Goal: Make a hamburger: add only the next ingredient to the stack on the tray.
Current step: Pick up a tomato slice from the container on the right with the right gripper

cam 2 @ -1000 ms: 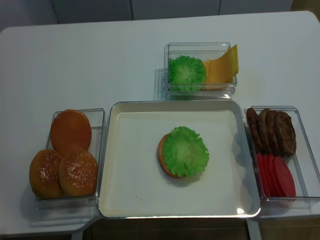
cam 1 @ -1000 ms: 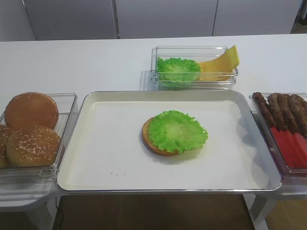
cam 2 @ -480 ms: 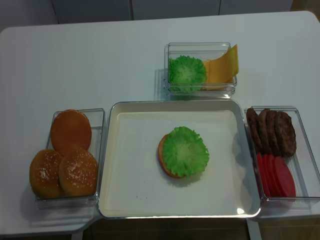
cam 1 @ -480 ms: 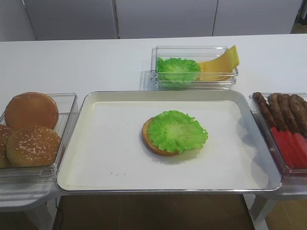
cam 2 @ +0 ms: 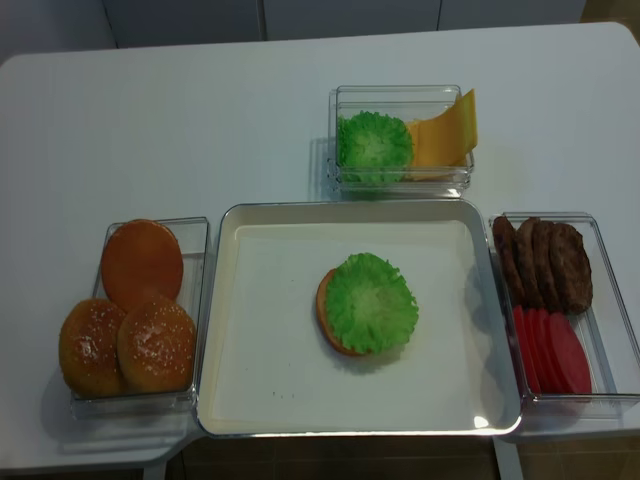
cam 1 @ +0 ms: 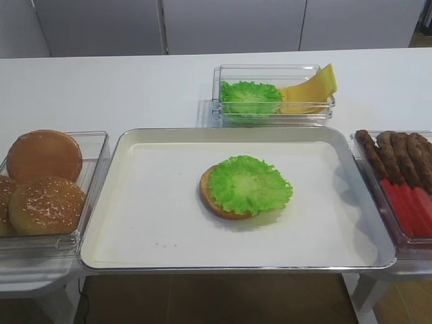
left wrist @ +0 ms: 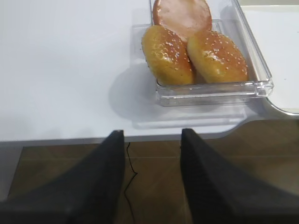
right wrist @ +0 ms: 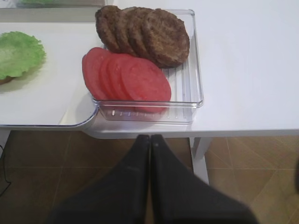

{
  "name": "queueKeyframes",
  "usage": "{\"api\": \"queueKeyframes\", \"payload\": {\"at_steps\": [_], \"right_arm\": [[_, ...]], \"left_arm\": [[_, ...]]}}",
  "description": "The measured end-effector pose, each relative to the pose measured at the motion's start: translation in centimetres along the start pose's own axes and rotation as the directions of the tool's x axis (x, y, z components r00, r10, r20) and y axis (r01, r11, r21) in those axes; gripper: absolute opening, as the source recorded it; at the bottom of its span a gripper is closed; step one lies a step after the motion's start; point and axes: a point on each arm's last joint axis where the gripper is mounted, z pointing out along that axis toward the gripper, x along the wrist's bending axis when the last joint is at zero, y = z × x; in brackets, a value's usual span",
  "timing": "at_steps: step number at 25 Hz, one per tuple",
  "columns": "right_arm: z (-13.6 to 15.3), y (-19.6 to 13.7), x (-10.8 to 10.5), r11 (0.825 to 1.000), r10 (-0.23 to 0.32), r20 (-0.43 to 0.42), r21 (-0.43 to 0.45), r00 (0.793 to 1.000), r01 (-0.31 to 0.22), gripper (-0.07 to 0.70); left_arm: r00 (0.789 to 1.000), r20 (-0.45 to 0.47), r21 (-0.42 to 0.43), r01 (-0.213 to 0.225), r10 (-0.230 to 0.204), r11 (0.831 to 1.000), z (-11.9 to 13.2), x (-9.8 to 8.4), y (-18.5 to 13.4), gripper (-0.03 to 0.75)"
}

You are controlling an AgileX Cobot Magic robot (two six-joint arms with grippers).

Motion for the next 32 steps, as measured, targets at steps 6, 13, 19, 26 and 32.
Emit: {"api": "queueKeyframes", "payload": {"at_steps": [6,13,19,26,32], "right_arm": [[0.0,0.0,0.0,1.0,0.0,0.0,0.0,1.0,0.0,-0.002],[0.0,0.0,0.0,1.0,0.001,-0.002,0.0,1.0,-0.001,0.233],[0.0,0.1,0.1,1.0,0.003,-0.008,-0.008,1.0,-0.003,0.412],[-1.1,2.5,0.4,0.998,0.029,-0.023,-0.056,0.999,-0.03,0.421],[0.7,6.6,0.6,0.997,0.063,-0.041,0.053,0.997,-0.061,0.422]], "left_arm": [[1.0,0.0,0.0,0.0,0.0,1.0,0.0,0.0,0.0,0.299],[1.0,0.0,0.0,0.0,0.0,1.0,0.0,0.0,0.0,0.299],[1.0,0.0,0.0,0.0,0.0,1.0,0.0,0.0,0.0,0.299],[1.0,0.0,0.0,0.0,0.0,1.0,0.0,0.0,0.0,0.299],[1.0,0.0,0.0,0.0,0.0,1.0,0.0,0.0,0.0,0.299]]}}
